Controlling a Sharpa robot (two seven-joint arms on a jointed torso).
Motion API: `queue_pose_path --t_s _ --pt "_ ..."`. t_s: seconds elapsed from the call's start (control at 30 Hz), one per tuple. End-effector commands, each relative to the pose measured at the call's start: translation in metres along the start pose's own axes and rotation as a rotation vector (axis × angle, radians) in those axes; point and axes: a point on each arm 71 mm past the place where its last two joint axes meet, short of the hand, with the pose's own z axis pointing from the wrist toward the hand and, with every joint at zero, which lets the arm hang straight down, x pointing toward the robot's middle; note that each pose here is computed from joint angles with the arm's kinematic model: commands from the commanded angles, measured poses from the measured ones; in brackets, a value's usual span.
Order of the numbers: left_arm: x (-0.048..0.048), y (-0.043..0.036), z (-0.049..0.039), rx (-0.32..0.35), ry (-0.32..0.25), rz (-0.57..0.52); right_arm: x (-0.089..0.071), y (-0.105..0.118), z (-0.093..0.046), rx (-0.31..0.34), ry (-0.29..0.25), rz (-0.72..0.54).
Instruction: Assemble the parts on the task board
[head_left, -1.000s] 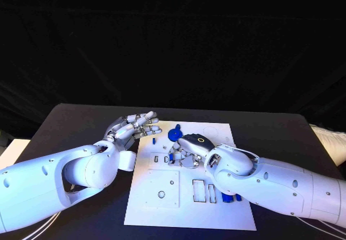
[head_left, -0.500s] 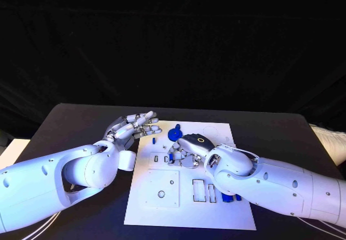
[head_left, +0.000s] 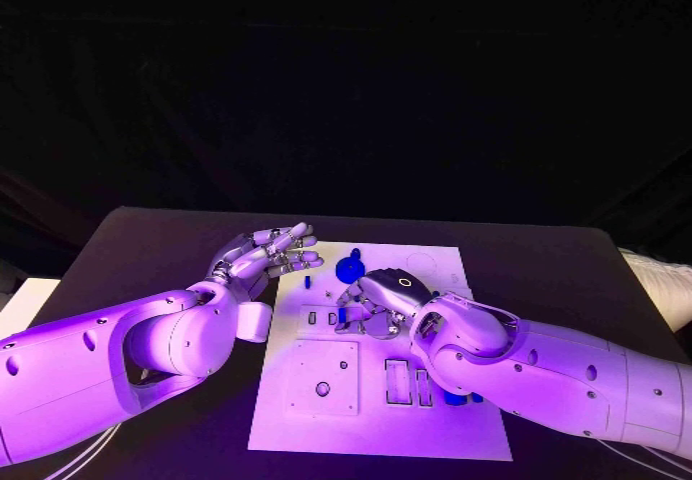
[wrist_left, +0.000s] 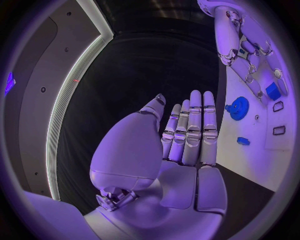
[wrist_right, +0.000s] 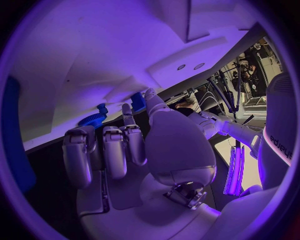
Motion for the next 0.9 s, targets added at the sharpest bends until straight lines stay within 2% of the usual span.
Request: queue_pose_path --t_s 0.03,0.17,0.23,0.37,0.53,0.6,0.7,0.87,0.9 --pt "0.0023 -0.0004 0.0003 0.005 0.021 -0.011 -0.007 0.004 -0.002 -0.032 -0.091 0.027" --pt "0.0009 -0.0001 0.0008 0.001 0.018 -0.01 -0.013 0.006 -0.006 -0.08 -0.153 0.055" --pt "-0.0003 0.0003 0.0012 -0.003 0.013 -0.005 -0.016 0.007 -0.009 -0.11 -0.166 0.071" --pt "-0.0034 0.0009 0.0024 -0.012 0.016 0.037 -0.024 0.007 -0.015 -0.171 -0.17 0.111" --pt "-0.0076 0.005 0.0051 -0.067 0.052 0.147 -0.042 0.002 -0.026 -0.214 -0.135 0.174" --pt "-0.0096 0.0087 0.006 -0.117 0.073 0.218 -0.053 -0.003 -0.033 -0.207 -0.121 0.196" --pt "-0.0123 0.0148 0.0064 -0.204 0.097 0.311 -0.071 -0.015 -0.042 -0.164 -0.123 0.245" --pt "-0.0162 0.0288 0.007 -0.436 0.172 0.537 -0.107 -0.049 -0.055 -0.027 -0.19 0.364" --pt "-0.0163 0.0295 0.0072 -0.455 0.178 0.558 -0.11 -0.052 -0.056 -0.016 -0.196 0.37"
